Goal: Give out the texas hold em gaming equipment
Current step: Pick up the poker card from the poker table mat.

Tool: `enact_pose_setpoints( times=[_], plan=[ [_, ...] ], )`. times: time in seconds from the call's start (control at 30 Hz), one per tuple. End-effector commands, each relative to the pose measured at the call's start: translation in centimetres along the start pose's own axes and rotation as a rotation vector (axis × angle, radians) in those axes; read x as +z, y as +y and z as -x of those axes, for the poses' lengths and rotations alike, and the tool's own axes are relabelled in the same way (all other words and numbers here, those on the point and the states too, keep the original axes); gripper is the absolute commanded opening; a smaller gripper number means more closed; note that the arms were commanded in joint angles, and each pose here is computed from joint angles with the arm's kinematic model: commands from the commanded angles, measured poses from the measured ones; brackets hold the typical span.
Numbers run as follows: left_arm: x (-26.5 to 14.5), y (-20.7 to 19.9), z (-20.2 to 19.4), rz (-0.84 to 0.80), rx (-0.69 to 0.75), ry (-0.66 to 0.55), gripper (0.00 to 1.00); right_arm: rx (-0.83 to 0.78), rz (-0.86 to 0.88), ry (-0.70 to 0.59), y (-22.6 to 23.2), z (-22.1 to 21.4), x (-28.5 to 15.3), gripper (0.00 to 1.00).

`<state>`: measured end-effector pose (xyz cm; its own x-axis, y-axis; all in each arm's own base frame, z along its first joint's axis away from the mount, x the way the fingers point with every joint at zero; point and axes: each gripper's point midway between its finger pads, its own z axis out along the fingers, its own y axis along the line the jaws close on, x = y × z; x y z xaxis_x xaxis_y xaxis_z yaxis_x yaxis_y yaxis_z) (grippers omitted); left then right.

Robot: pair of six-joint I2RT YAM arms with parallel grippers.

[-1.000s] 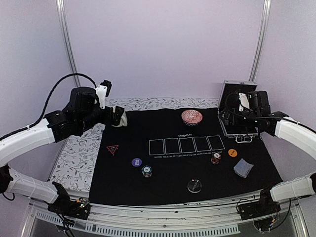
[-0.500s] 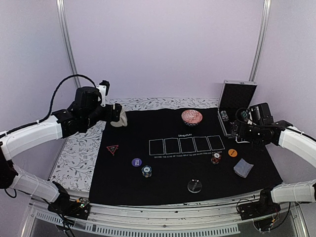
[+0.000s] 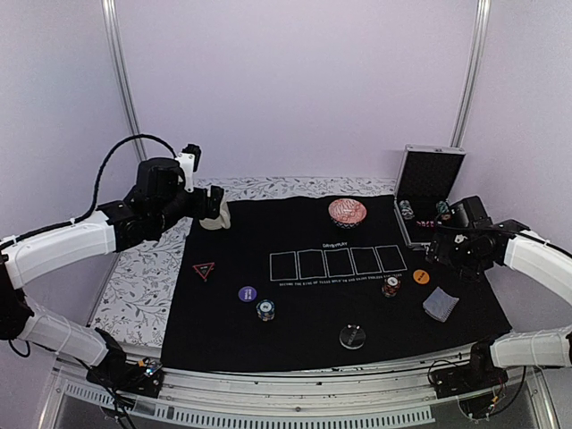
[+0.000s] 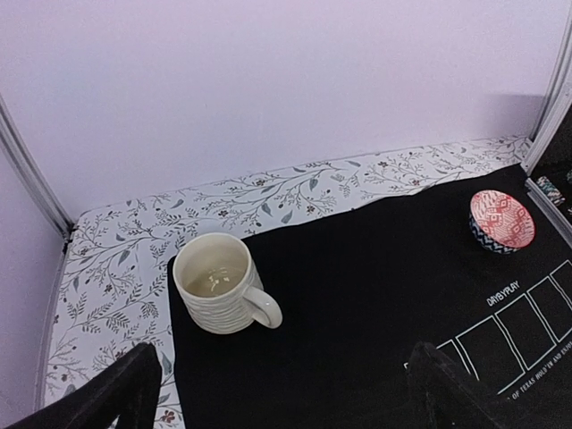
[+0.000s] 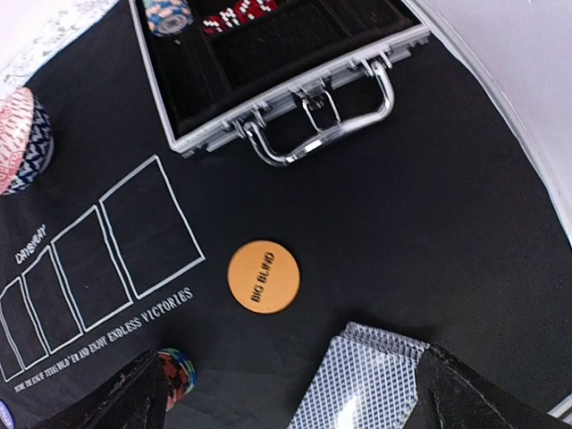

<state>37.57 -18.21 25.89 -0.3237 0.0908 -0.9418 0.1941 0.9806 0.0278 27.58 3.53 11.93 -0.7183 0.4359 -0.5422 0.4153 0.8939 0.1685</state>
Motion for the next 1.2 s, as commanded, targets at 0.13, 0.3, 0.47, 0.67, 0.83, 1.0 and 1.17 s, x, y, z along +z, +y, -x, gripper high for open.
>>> enact_pose_setpoints(
  times=[0.13, 0.3, 0.47, 0.67, 0.83, 1.0, 1.17],
  plan=[
    [-0.1, 0.7, 0.5, 0.019, 0.041, -0.027, 0.98, 0.121, -0.068, 0.107, -2.1, -3.3, 0.5, 0.99],
    [0.0, 0.6, 0.4, 0.016, 0.057, -0.029, 0.98, 0.172, -0.074, 0.151, -2.3, -4.7, 1.3, 0.99],
    [0.2, -0.4, 0.0, -0.041, 0.057, -0.017, 0.98, 0.215, -0.102, 0.184, -2.9, -6.2, 2.4, 0.99],
    [0.3, -1.8, -0.4, -0.115, 0.047, -0.001, 0.98, 0.236, -0.140, 0.211, -3.2, -7.1, 3.9, 0.99],
    [0.1, -2.6, -0.3, -0.162, 0.039, 0.003, 0.98, 0.242, -0.219, 0.217, -4.5, -7.5, 3.6, 0.99],
    [-0.3, -2.6, 0.2, -0.173, 0.034, -0.012, 0.98, 0.239, -0.269, 0.197, -5.3, -6.6, 2.4, 0.99],
    [-0.7, -2.7, 0.5, -0.183, 0.032, -0.024, 0.98, 0.237, -0.253, 0.235, -5.2, -7.5, 2.4, 0.99]
  ],
)
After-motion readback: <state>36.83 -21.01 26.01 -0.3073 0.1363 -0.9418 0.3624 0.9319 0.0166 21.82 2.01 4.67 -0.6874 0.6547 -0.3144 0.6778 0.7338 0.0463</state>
